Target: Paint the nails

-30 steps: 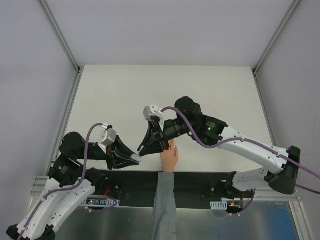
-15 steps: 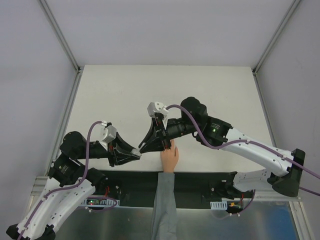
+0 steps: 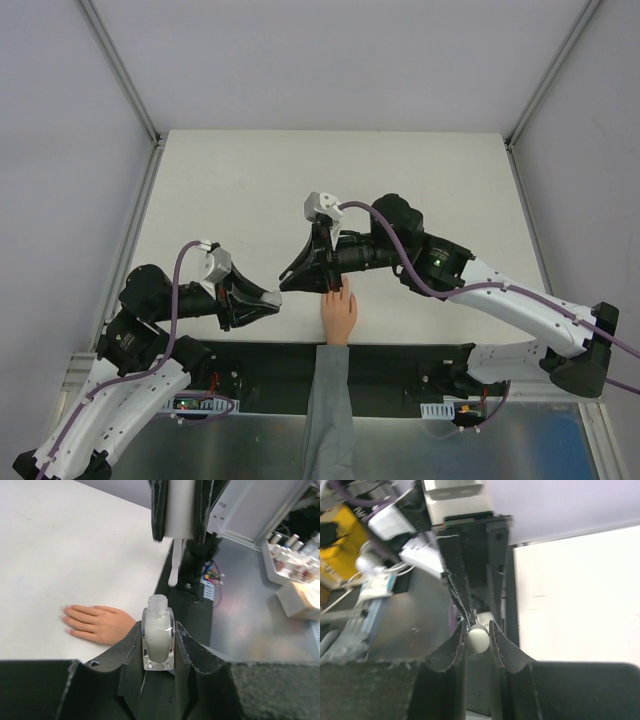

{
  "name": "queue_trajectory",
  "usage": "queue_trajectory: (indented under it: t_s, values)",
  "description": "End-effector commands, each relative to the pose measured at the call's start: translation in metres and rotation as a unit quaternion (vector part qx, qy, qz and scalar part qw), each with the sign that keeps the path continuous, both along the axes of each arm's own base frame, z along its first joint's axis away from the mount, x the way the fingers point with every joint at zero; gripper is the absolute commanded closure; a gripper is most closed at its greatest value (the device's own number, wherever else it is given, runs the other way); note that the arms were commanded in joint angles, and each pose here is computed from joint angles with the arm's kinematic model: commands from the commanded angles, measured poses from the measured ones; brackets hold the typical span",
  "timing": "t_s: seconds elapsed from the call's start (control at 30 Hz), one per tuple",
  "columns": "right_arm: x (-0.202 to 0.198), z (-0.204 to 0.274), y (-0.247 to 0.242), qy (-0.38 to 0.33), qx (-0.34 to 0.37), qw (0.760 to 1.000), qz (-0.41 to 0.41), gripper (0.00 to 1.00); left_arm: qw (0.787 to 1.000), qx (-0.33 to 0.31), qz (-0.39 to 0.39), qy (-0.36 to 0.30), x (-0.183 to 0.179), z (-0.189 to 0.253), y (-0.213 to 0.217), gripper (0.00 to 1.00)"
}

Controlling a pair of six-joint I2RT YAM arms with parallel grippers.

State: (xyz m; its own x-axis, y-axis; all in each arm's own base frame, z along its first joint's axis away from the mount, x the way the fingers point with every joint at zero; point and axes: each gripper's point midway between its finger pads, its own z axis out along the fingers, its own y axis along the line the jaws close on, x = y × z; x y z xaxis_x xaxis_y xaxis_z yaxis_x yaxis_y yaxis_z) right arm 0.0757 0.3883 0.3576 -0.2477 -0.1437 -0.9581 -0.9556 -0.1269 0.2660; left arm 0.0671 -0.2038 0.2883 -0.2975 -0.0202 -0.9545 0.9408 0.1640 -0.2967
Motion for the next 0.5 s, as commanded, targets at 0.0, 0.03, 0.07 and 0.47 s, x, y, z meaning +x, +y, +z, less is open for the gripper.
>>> queue_trajectory:
  t_s: [0.0,0.03,0.07,0.47]
  values:
    - [0.039,0.022,-0.023,0.013,0.012,0.988,-0.152,1.00,0.993,-0.002,0.110,-0.041,0.030,0.010,0.014,1.00]
    - [0.046,0.005,-0.031,0.041,-0.027,0.981,-0.186,1.00,0.990,0.000,0.137,-0.043,0.036,0.010,0.020,1.00]
    - [0.064,-0.003,-0.041,0.046,-0.047,0.969,-0.238,1.00,0.980,0.001,0.193,-0.045,0.052,0.012,0.029,1.00]
    - [0.103,-0.202,-0.093,0.144,-0.295,0.884,-0.334,1.00,0.942,0.003,0.331,-0.060,0.123,0.042,0.042,1.00]
